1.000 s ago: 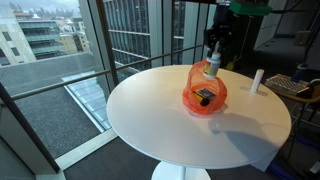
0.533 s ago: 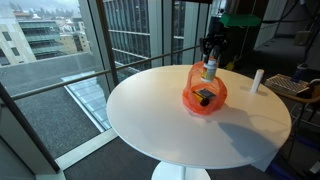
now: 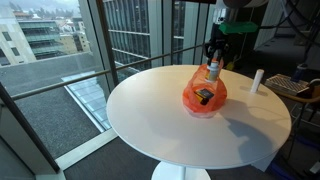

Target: Put the white bowl into the carrier bag

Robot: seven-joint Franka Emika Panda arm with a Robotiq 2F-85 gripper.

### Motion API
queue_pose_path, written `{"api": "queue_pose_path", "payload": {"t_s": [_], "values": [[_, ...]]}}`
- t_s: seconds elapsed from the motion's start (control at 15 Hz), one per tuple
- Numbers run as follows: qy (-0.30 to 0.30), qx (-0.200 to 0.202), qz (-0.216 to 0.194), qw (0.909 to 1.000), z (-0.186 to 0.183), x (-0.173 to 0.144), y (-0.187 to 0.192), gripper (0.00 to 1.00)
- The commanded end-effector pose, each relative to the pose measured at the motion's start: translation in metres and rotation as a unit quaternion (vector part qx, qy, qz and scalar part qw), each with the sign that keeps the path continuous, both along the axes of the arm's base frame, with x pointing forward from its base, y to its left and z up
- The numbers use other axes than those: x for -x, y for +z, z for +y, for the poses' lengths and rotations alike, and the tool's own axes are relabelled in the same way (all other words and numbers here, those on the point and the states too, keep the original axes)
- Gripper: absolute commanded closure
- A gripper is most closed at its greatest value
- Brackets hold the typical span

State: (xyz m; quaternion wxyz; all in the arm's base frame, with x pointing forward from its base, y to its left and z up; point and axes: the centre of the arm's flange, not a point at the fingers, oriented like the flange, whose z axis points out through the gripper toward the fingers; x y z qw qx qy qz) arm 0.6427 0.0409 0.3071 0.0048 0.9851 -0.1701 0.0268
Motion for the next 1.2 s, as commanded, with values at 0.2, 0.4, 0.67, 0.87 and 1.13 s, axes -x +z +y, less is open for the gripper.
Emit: {"api": "queue_pose_path", "payload": {"t_s": [0.2, 0.4, 0.67, 0.87, 1.13], "values": [[-0.022, 0.02, 0.015, 0.9994, -0.022, -0.013, -0.012, 0.81], [-0.024, 0.021, 0.027, 0.9991, -0.027, -0.009, -0.025, 0.81], [-0.024, 0.02, 0.039, 0.9987, -0.031, -0.005, -0.042, 0.81], [-0.022, 0.018, 0.046, 0.9985, -0.03, -0.002, -0.053, 0.81], [-0.02, 0.014, 0.052, 0.9983, -0.03, 0.003, -0.066, 0.81]]}}
